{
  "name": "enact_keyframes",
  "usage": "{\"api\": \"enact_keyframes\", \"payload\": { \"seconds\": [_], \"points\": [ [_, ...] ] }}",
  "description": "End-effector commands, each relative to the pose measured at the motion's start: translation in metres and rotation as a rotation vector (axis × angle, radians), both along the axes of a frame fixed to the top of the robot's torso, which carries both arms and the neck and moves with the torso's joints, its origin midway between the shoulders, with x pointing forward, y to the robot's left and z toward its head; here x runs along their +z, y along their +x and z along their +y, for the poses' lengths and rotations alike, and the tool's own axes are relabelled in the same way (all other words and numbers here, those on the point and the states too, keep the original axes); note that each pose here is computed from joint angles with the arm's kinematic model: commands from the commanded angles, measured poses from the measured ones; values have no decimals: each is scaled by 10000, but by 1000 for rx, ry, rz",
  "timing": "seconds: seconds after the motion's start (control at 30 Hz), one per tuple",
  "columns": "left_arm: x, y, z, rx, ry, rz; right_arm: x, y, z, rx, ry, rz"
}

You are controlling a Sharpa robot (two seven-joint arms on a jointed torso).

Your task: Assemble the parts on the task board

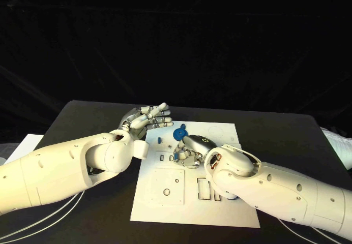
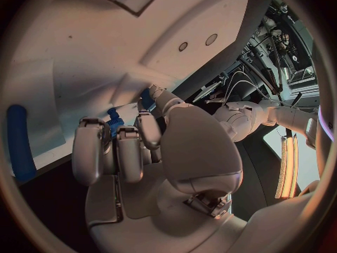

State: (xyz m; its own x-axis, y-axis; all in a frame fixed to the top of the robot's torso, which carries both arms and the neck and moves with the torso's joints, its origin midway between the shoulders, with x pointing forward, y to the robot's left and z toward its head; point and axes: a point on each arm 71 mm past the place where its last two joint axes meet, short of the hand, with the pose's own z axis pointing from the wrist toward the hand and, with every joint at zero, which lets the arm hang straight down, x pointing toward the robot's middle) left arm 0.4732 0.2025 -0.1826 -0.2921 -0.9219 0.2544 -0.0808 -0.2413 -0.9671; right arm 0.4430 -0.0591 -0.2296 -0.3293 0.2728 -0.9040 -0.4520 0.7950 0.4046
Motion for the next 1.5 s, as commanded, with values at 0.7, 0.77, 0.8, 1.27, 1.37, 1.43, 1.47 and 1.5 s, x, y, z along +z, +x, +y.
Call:
{"api": "enact_keyframes", "payload": {
  "seconds": [0.7, 0.77, 0.8, 1.27, 1.37, 1.43, 1.47, 1.5],
  "points": [
    [7, 3, -14, -16, -13, -4, -77, -22, -6, -33, 3, -3],
    [7, 4, -13, -16, -13, -4, -60, -30, -8, -39, 27, -16],
    [6, 4, -13, -16, -13, -4, -52, -35, -10, -40, 39, -22],
    [-6, 18, 13, -10, -6, 1, 194, -185, -134, 15, 275, -158],
    [-16, 28, 35, -11, 14, 3, 312, -215, -210, 62, 338, -184],
    [-28, 37, 49, -18, 40, 5, 391, -227, -279, 95, 375, -183],
    [-36, 41, 56, -23, 61, 7, 431, -231, -325, 114, 390, -174],
    [-50, 44, 69, -31, 99, 11, 471, -231, -377, 132, 400, -162]
  ]
}}
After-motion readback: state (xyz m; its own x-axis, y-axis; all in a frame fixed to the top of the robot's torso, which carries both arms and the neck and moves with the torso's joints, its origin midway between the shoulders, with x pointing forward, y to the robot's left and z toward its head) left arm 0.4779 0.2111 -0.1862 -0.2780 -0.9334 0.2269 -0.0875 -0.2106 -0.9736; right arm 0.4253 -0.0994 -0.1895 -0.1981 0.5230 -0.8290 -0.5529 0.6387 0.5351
